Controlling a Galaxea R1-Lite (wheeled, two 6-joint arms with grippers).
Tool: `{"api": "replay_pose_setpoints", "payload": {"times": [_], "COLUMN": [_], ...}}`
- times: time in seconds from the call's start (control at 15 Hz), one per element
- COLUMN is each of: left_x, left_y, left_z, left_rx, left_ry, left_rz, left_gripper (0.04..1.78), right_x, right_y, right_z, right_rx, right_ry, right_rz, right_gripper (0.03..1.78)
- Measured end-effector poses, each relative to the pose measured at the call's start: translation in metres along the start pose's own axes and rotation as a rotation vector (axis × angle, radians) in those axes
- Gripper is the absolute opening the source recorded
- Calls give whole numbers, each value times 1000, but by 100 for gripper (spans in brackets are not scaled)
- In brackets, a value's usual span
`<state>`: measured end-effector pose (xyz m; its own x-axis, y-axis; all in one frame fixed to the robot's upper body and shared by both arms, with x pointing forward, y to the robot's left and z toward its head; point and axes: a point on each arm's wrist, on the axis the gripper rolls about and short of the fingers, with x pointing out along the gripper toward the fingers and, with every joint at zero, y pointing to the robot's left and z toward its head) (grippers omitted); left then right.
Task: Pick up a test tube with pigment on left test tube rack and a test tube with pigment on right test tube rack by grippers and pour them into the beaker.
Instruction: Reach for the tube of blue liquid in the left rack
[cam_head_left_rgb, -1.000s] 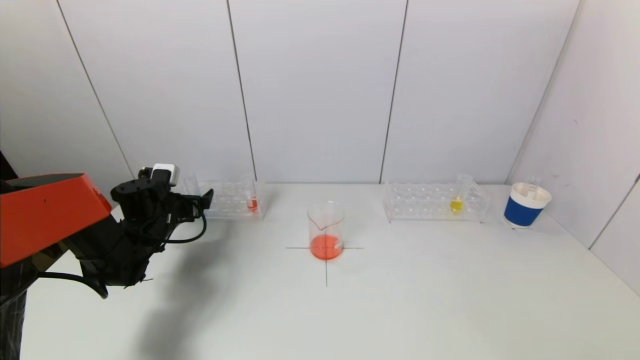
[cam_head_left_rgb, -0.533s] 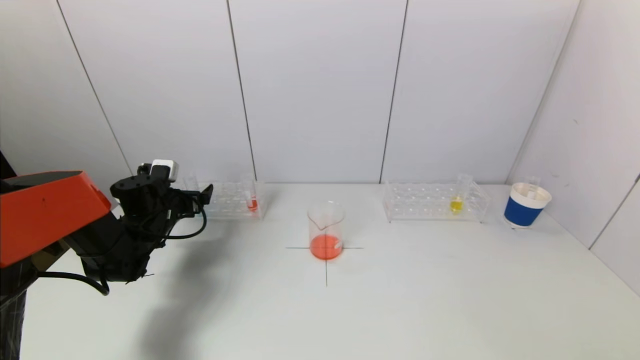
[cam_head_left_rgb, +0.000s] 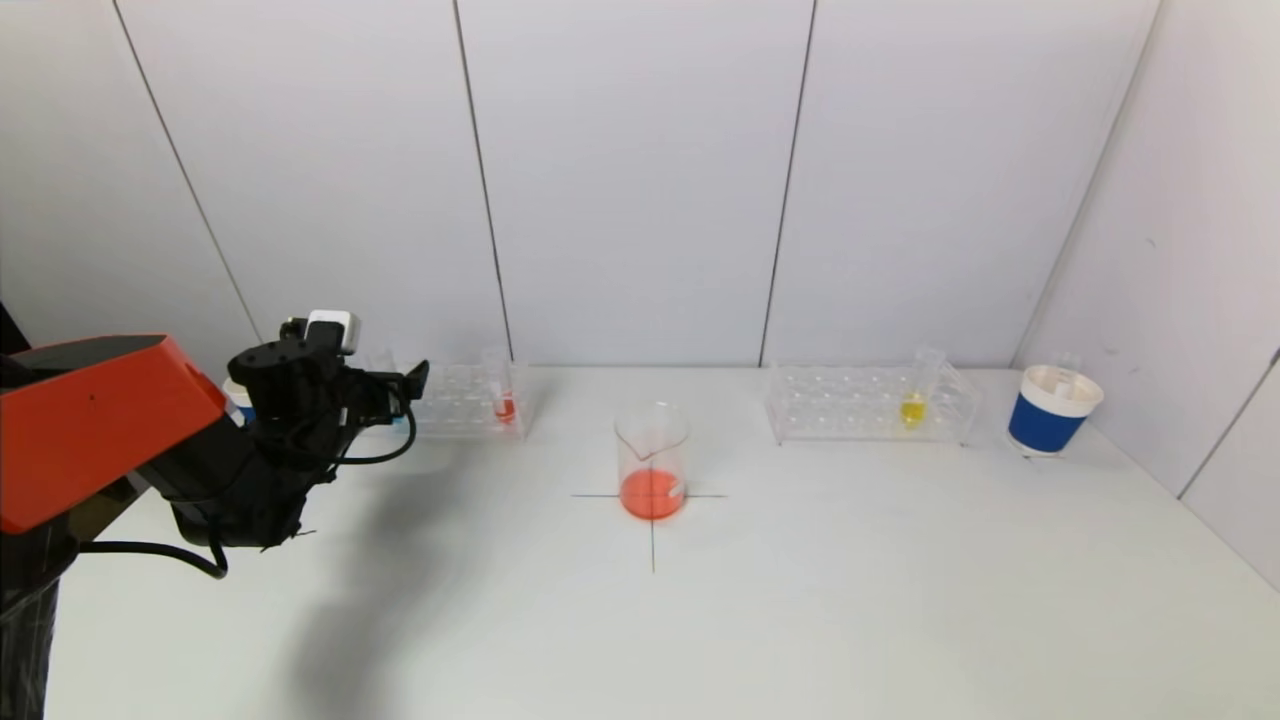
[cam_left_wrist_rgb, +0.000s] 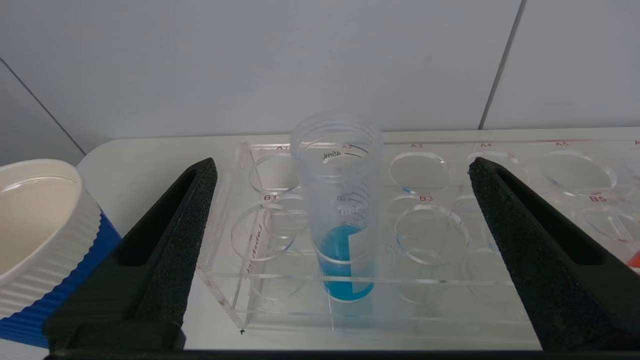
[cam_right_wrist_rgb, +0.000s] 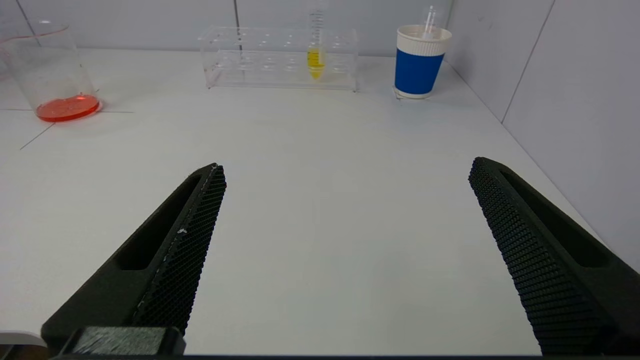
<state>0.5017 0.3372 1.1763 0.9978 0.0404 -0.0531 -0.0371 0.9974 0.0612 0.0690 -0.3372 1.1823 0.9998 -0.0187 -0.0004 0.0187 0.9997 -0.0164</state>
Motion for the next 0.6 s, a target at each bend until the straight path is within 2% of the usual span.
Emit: {"api": "replay_pose_setpoints", "payload": {"times": [0.6], "left_x": [8], "left_y": [0], "left_z": [0], "left_rx": [-2], "left_ry": [-9], "left_rz": [1], "left_gripper": [176], "right_x": [0], "right_y": [0], "right_z": [0], "right_rx": [0], "right_ry": [0], "right_rz": [0], "right_gripper": [177]}}
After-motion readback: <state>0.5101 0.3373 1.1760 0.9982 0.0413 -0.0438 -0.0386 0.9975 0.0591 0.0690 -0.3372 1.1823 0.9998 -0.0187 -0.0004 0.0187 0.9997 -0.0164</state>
